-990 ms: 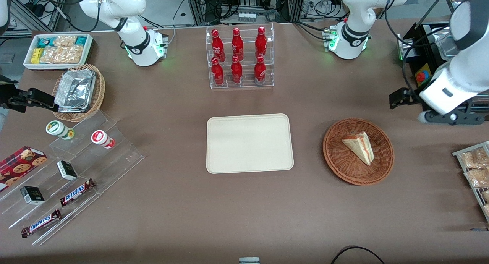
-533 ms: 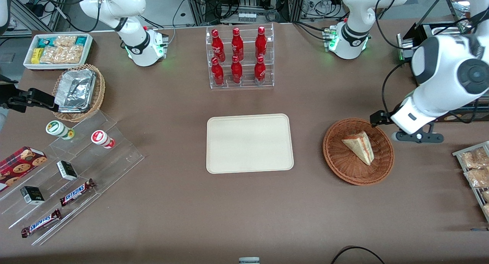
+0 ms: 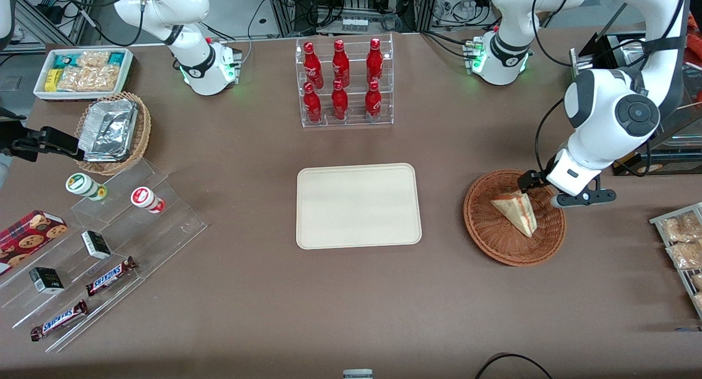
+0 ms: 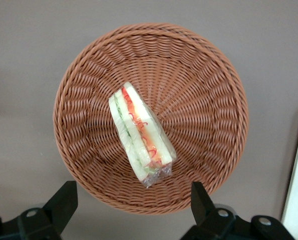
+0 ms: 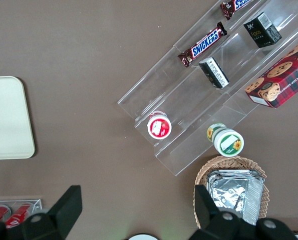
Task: Place sandwich from basket to tray
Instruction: 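Lower the open left gripper onto the sandwich and close on it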
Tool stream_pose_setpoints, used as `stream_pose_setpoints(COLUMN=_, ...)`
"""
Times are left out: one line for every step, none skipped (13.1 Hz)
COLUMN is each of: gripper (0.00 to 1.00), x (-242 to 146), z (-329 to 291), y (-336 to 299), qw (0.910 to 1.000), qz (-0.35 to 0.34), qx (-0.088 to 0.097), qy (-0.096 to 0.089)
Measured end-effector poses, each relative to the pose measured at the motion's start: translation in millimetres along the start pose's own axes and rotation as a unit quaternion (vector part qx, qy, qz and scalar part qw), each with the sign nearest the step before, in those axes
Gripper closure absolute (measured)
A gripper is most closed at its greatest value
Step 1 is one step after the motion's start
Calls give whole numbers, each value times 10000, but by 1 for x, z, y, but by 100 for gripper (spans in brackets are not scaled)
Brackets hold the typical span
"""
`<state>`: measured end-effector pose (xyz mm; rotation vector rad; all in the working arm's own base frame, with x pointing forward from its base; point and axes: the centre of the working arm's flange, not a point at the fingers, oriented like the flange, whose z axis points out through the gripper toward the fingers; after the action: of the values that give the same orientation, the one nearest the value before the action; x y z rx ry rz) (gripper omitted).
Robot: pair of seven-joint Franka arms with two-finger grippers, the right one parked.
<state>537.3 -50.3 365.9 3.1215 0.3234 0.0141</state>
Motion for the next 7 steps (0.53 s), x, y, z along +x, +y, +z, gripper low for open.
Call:
stream_pose_setpoints(gripper=0, x=0, z=1, y=2, qw=9989, qz=-467, qx=-22, qy=47)
stream_pose_setpoints(gripper=0, x=1, z=3, y=4, qw=9952, qz=-969, qx=-50, qy=103)
stream_pose_setpoints(gripper=0, x=1, z=7, y=6, qw=9890, qz=-1474, qx=-63, qy=112)
stream_pose_setpoints(gripper=0, x=1, z=12, y=7, qw=9809, qz=-1944, qx=-59, qy=87)
stream_pose_setpoints(gripper=0, x=0, z=17, y=10, qw=9727, qz=-2320, qx=-45, qy=52)
stream_pose_setpoints(gripper=0, x=0, z=23, y=12, qw=9658, qz=-2594, qx=-33, qy=27)
stream_pose_setpoints(gripper=0, x=-1, z=29, y=15, qw=9600, qz=-2799, qx=-24, qy=9)
